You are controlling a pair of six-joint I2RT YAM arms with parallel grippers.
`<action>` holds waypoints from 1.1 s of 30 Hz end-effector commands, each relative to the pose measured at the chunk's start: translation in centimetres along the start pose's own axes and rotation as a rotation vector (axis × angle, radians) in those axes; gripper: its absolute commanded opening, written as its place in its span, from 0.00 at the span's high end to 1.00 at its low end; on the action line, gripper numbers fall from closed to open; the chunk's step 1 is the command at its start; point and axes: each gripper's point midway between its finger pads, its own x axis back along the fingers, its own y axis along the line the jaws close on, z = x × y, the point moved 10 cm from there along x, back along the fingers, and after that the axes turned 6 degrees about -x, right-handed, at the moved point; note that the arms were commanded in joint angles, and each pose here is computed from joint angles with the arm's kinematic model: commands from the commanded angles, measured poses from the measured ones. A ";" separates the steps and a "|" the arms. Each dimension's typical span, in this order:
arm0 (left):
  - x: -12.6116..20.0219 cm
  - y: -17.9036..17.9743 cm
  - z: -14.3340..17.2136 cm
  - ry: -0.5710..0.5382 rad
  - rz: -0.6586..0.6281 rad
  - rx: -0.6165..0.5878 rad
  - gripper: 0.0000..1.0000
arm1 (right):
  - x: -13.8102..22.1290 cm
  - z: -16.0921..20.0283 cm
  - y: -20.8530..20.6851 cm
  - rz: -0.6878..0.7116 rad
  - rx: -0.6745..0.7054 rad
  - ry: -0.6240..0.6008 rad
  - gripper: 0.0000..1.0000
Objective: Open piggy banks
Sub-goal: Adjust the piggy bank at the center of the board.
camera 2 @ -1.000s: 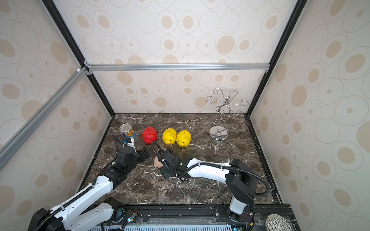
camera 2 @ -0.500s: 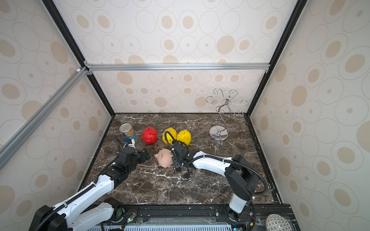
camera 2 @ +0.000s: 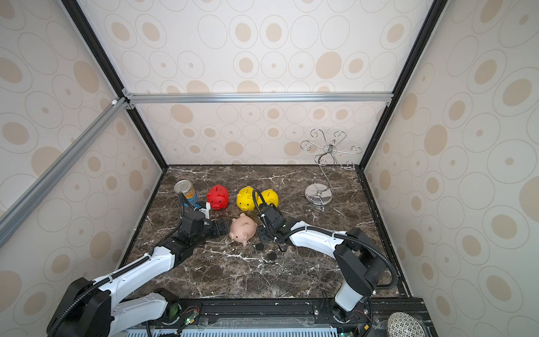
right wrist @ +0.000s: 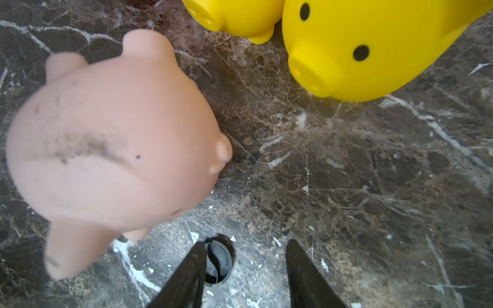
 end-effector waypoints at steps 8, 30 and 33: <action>-2.9 -3.6 -0.8 0.023 0.075 -0.094 0.05 | -1.2 -0.7 1.6 -0.118 0.044 0.030 0.50; -3.6 -3.3 2.5 0.066 0.027 -0.069 0.09 | -1.0 1.9 -0.5 -0.457 0.392 -0.154 0.48; -3.5 -3.8 1.9 0.064 0.042 -0.076 0.07 | -2.4 1.5 0.0 -0.487 0.448 -0.059 0.48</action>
